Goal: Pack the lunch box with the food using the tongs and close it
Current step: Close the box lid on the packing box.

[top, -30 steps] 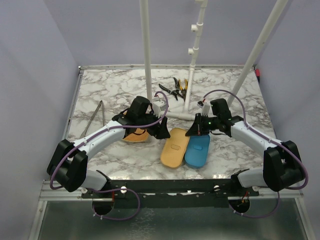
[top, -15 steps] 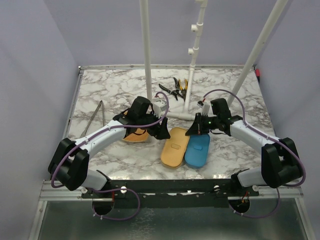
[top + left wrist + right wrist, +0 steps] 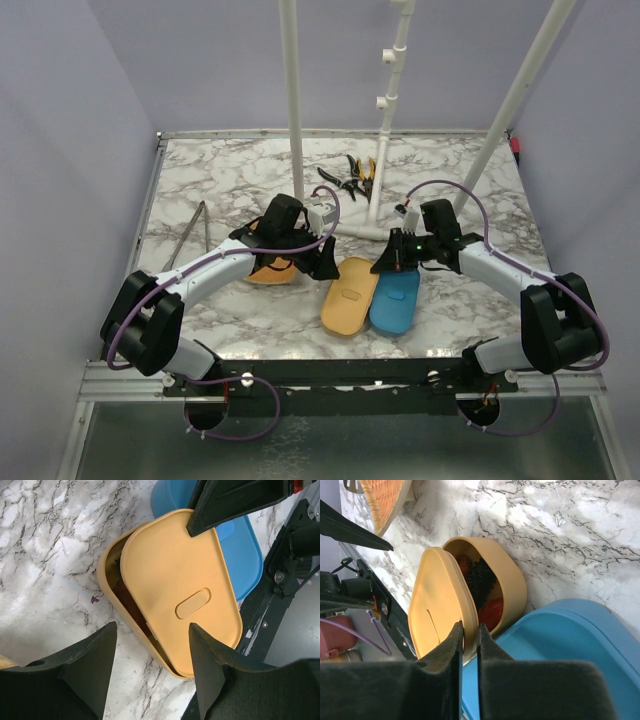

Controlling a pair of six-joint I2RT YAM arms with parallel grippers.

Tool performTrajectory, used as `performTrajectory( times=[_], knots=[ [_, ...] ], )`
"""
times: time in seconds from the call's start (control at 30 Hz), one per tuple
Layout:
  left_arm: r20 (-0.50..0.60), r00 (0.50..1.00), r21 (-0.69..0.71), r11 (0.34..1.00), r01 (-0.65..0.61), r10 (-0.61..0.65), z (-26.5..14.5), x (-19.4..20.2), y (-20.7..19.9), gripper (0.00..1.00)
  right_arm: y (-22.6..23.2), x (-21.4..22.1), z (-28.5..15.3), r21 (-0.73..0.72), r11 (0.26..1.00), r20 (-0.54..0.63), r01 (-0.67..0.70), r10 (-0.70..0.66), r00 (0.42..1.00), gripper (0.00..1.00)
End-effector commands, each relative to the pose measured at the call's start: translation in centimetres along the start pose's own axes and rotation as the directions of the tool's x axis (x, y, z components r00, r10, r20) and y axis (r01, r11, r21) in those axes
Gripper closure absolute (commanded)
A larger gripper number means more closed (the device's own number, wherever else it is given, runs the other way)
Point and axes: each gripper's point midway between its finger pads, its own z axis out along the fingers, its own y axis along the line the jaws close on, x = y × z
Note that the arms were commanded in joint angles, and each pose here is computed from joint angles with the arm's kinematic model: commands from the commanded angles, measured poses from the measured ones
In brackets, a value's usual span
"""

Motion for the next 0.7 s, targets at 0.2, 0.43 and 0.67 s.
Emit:
performTrajectory(
  times=[0.2,0.43,0.67],
  knots=[
    [-0.035,0.999,-0.031,1.0,0.0,-0.001,0.2,0.9,0.9,0.4,-1.2,-0.2,0.2,0.044,0.998,-0.002,0.044,-0.043,0.999,0.59],
    [-0.036,0.999,-0.033,0.999,0.0,-0.001,0.2,0.9,0.9,0.4,-1.0,-1.1,-0.5,0.077,0.995,0.018,0.06,-0.062,0.998,0.49],
    [-0.044,0.999,-0.035,0.999,0.008,-0.009,0.5,1.1,0.8,0.4,-1.5,-2.7,-3.0,0.217,0.973,0.089,0.085,-0.106,0.99,0.45]
  ],
)
